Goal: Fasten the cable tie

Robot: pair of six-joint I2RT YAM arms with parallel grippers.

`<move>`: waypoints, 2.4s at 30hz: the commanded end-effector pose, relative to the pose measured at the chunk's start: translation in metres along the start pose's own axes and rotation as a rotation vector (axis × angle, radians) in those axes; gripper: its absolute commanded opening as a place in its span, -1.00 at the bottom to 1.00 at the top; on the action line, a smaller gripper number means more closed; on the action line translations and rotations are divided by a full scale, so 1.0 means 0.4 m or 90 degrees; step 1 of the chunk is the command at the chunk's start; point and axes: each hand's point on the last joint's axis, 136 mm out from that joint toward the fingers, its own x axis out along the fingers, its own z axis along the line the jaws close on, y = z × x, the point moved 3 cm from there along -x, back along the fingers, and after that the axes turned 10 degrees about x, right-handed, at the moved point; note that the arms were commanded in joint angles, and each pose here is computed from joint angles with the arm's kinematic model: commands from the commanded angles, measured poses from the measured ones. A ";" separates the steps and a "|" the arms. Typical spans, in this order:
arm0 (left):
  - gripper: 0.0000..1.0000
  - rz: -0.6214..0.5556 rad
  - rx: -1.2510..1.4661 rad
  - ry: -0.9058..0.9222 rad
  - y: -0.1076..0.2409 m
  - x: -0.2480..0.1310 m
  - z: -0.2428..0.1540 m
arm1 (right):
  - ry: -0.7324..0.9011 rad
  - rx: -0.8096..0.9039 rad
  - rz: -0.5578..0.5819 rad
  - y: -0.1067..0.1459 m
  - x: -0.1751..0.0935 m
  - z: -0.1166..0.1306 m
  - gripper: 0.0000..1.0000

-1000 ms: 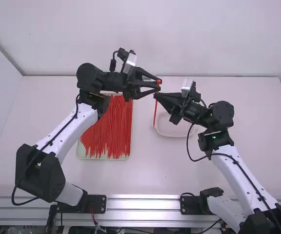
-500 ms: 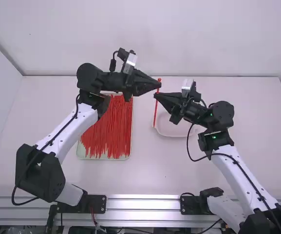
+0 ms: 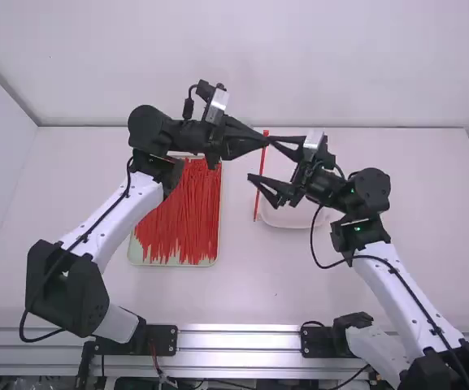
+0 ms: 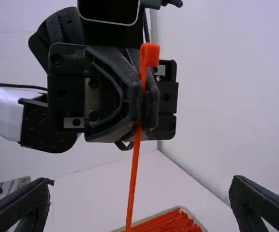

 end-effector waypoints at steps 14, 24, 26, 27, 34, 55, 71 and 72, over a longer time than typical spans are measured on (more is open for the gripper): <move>-0.97 -0.004 -0.073 -0.070 -0.016 -0.056 0.053 | -0.004 -0.177 0.003 -0.016 0.012 0.007 0.98; -0.97 -0.018 -0.172 -0.132 -0.025 -0.135 0.095 | 0.009 -0.277 0.003 -0.021 0.001 -0.008 0.98; -0.97 -0.019 -0.185 -0.140 -0.022 -0.141 0.102 | 0.005 -0.296 0.008 -0.014 0.005 -0.005 0.98; -0.97 -0.019 -0.197 -0.146 -0.018 -0.143 0.106 | 0.003 -0.312 0.014 -0.007 0.007 -0.005 0.98; -0.96 0.006 -0.275 -0.196 -0.005 -0.170 0.144 | -0.033 -0.481 0.057 0.049 0.026 0.012 0.98; -0.97 0.027 -0.442 -0.286 0.046 -0.232 0.208 | -0.281 -0.816 0.013 0.135 -0.024 0.095 0.98; -0.96 0.011 -0.736 -0.251 0.176 -0.207 0.253 | -0.317 -0.907 -0.035 0.120 -0.074 0.086 0.98; -0.96 0.009 -0.744 -0.252 0.176 -0.208 0.253 | -0.317 -0.908 -0.035 0.120 -0.074 0.086 0.98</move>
